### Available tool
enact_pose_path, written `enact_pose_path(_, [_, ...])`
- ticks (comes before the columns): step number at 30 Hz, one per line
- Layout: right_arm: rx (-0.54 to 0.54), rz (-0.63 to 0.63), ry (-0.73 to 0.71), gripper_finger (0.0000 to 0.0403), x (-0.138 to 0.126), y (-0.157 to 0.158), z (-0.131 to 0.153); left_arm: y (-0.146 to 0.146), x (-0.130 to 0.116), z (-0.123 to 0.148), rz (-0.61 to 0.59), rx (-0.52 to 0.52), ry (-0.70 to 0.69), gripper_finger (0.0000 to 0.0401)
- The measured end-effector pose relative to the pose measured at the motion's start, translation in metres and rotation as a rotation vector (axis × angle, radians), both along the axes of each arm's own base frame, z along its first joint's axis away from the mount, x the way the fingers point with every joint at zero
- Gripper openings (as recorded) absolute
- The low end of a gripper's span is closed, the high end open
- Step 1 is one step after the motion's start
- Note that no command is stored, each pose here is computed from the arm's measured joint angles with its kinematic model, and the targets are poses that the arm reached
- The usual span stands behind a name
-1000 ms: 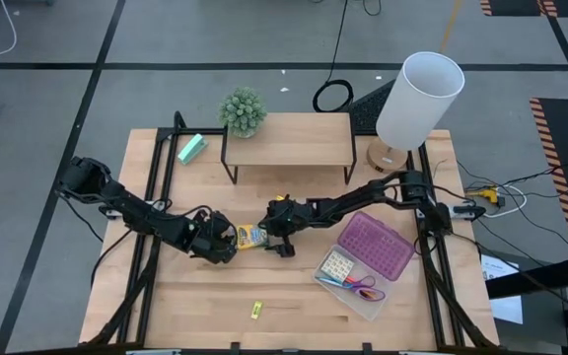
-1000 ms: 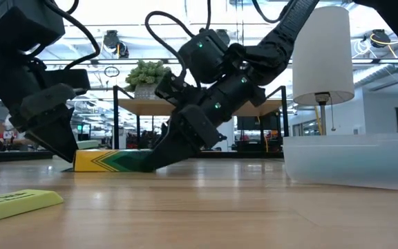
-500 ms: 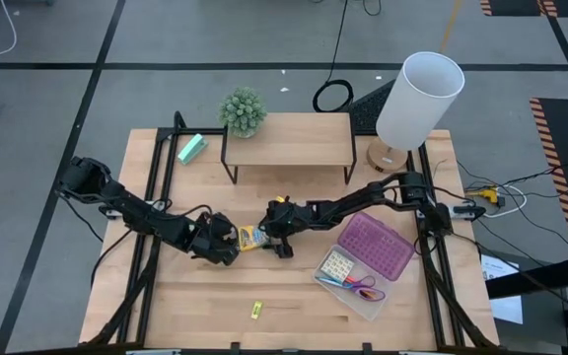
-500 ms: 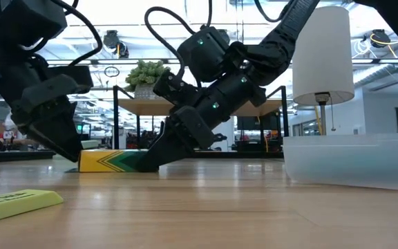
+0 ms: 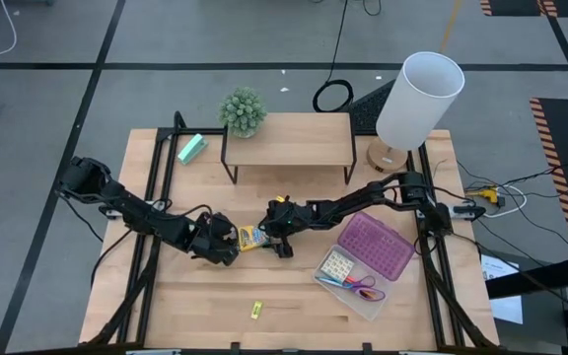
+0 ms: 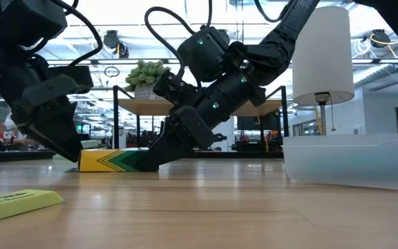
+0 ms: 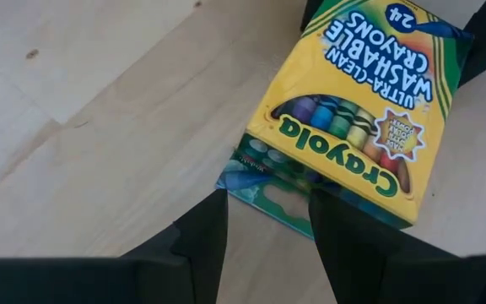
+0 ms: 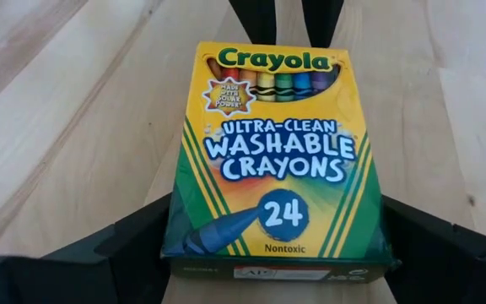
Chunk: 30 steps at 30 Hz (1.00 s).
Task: Pack school essentials
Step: Put the yellow crayon box into the purple supply box
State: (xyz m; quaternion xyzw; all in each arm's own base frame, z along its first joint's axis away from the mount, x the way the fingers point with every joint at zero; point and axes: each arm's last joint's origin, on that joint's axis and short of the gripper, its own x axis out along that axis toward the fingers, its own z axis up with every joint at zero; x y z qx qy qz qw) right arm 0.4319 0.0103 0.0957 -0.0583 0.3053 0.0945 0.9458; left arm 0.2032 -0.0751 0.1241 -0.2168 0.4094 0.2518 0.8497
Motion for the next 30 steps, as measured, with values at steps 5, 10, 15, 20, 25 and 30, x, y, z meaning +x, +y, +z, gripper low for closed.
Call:
enact_pose_path(5, [-0.002, 0.002, 0.0, 0.0337, 0.0, 0.0, 0.0, 0.0, 0.0, 0.0, -0.009, -0.008, 0.008, 0.017])
enact_pose_path(10, [-0.004, 0.004, 0.011, 0.0337, -0.001, 0.0, -0.001, -0.003, -0.001, -0.001, -0.026, -0.026, 0.017, 0.017])
enact_pose_path(15, [0.002, 0.003, 0.022, 0.0336, -0.001, 0.0, -0.001, -0.006, -0.003, -0.001, -0.041, -0.028, 0.015, 0.017])
enact_pose_path(20, [0.005, 0.002, 0.025, 0.0336, -0.001, 0.0, -0.002, -0.01, -0.004, 0.0, -0.052, -0.019, 0.009, 0.017])
enact_pose_path(25, [0.005, 0.001, 0.04, 0.0336, -0.003, 0.0, 0.004, -0.013, -0.007, -0.001, -0.043, -0.015, 0.02, 0.017])
enact_pose_path(30, [0.003, 0.002, 0.052, 0.0336, -0.008, 0.0, 0.021, -0.014, -0.01, -0.002, -0.034, -0.005, 0.031, 0.017])
